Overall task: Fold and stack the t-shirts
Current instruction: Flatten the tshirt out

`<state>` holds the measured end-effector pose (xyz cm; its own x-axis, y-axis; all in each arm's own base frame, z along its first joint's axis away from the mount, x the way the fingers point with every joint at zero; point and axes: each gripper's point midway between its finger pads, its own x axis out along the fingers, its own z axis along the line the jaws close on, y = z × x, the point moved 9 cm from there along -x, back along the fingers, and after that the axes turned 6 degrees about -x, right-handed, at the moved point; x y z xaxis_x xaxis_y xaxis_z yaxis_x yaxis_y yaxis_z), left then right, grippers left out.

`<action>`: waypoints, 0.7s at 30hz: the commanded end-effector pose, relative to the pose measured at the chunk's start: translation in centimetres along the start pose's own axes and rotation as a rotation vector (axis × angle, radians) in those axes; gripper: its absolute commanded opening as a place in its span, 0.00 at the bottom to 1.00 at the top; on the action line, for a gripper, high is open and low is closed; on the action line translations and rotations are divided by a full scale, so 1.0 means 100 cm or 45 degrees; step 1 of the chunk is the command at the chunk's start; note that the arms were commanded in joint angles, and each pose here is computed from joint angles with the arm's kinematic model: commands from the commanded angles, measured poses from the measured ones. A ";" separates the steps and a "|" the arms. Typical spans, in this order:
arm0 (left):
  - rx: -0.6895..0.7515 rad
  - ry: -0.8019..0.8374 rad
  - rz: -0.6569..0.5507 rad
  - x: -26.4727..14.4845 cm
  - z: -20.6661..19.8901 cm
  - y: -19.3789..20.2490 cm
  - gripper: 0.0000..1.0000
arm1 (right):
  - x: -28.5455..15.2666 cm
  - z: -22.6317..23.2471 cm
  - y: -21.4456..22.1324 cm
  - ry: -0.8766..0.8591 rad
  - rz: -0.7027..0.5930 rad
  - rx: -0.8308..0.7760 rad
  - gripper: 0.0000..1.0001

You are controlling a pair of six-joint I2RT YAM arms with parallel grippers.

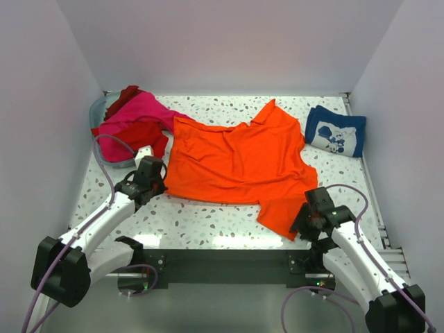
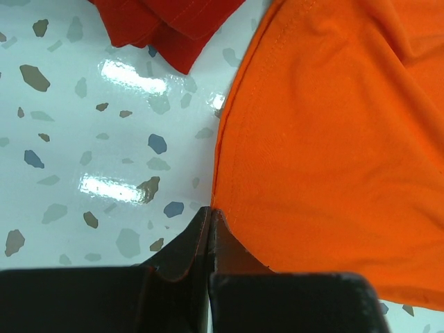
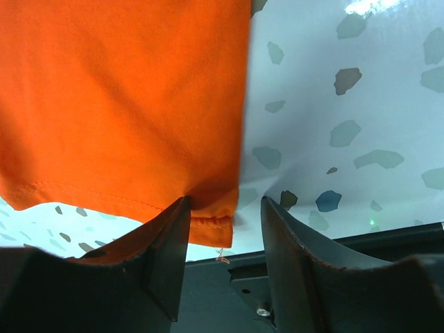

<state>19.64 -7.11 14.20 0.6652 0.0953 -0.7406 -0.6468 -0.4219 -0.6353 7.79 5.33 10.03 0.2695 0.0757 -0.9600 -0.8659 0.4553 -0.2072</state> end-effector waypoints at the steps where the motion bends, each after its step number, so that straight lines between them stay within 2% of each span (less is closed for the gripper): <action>1: -0.011 0.022 -0.048 -0.003 -0.006 -0.013 0.00 | 0.005 0.000 0.005 -0.007 0.039 0.021 0.48; 15: -0.011 0.029 -0.044 -0.002 -0.007 -0.013 0.00 | 0.009 0.013 0.004 0.046 0.020 -0.034 0.44; 21: -0.004 0.033 -0.048 -0.003 -0.008 -0.016 0.00 | 0.009 0.020 0.002 0.070 0.000 -0.072 0.36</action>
<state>19.69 -7.09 14.05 0.6593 0.0978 -0.7455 -0.6514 -0.4210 -0.6313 8.12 6.87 9.85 0.2247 0.0376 -0.9737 -0.9080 0.3709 -0.1952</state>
